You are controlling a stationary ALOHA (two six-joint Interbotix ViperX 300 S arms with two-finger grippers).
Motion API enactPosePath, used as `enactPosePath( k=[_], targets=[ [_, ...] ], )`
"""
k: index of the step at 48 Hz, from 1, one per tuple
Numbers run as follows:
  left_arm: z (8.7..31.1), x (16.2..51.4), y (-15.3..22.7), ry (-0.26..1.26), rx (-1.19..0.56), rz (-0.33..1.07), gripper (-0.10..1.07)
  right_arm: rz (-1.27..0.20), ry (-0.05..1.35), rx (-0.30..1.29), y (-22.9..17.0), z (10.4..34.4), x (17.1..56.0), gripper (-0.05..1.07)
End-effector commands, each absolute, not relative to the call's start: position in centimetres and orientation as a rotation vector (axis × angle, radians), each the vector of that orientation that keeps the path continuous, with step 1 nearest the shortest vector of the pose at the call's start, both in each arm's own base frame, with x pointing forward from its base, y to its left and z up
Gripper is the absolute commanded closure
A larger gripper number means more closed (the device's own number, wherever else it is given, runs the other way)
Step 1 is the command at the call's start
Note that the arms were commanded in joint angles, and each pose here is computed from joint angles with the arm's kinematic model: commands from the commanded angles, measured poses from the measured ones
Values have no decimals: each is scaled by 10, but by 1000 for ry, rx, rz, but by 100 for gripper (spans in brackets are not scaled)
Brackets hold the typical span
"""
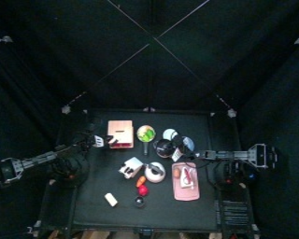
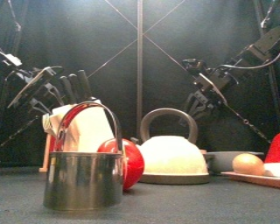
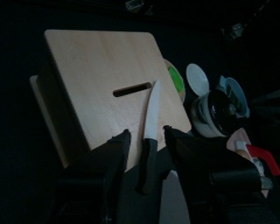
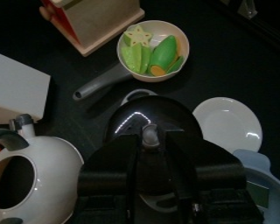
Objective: Grab egg sushi
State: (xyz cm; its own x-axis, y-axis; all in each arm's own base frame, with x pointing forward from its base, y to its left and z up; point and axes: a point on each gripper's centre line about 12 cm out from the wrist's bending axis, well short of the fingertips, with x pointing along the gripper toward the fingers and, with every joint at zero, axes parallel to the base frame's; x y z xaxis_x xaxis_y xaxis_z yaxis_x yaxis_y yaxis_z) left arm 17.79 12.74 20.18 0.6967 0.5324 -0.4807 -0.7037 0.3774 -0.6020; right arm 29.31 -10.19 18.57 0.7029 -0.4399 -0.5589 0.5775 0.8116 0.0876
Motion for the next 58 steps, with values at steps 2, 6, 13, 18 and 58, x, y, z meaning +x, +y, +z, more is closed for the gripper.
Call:
enactPosePath(
  k=[2, 6, 13, 18, 58],
  targets=[
    [221, 182, 126, 161, -873, 760, 21, -566, 521, 262, -102, 195, 297, 38],
    [228, 183, 120, 140, -870, 730, 21, -565, 521, 260, -102, 195, 297, 38],
    [243, 188, 115, 121, -883, 713, 21, -567, 521, 262, -103, 195, 297, 38],
    [265, 197, 113, 109, -840, 695, 21, -564, 520, 262, -102, 196, 297, 38],
    [349, 241, 26, 518, -375, 447, 21, -572, 519, 263, -104, 196, 296, 38]
  ],
)
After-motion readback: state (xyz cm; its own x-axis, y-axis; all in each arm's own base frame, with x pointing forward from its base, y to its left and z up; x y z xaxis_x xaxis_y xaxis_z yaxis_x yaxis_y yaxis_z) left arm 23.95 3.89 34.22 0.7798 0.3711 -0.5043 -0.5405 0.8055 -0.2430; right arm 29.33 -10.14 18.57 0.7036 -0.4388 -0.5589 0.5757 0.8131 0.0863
